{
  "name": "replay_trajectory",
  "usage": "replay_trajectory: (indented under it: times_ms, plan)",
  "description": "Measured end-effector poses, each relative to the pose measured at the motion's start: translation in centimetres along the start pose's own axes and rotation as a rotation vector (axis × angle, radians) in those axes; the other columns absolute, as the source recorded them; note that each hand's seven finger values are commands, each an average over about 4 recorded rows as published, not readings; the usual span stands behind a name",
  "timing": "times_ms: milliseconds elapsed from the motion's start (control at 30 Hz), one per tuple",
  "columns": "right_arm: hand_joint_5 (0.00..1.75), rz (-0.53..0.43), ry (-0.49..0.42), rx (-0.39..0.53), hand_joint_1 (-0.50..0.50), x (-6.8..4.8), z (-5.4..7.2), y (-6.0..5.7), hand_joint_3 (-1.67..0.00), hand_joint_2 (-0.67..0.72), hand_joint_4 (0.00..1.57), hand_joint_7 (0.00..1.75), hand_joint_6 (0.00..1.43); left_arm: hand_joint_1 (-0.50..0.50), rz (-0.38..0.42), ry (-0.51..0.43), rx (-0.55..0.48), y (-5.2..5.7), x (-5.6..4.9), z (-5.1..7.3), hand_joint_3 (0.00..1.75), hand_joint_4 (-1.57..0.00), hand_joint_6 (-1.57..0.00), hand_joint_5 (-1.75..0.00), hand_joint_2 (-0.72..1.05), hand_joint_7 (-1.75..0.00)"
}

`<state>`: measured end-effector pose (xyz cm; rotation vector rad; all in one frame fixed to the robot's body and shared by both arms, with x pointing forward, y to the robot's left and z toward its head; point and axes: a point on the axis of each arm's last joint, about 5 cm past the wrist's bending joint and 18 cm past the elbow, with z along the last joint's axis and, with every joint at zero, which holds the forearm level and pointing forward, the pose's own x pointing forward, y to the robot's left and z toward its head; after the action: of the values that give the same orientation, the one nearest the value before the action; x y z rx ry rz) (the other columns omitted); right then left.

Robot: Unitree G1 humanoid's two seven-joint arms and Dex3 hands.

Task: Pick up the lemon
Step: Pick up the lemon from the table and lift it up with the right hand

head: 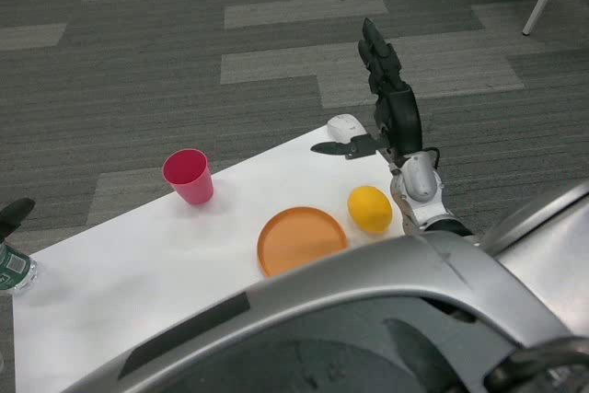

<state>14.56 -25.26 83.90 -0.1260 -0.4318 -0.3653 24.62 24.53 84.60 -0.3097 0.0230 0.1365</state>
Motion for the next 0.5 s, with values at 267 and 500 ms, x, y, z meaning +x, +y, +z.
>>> replay_trajectory:
  times_ms: [267,500]
  plan:
    - [0.29,-0.056,0.081,-0.038,-0.25,-2.8,0.0,-1.9,-0.24,-0.10,0.00,0.00,0.00,0.50,-0.017,0.004,0.010,-0.3,0.2,0.0,0.04,-0.04,0.00,0.00,0.96,0.00]
    - [0.29,-0.070,0.151,-0.072,-0.26,-4.7,0.0,-3.2,-0.24,-0.03,0.00,0.00,0.00,0.50,-0.043,-0.003,0.025,-0.9,0.9,0.5,0.07,-0.04,0.00,0.00,0.96,0.00]
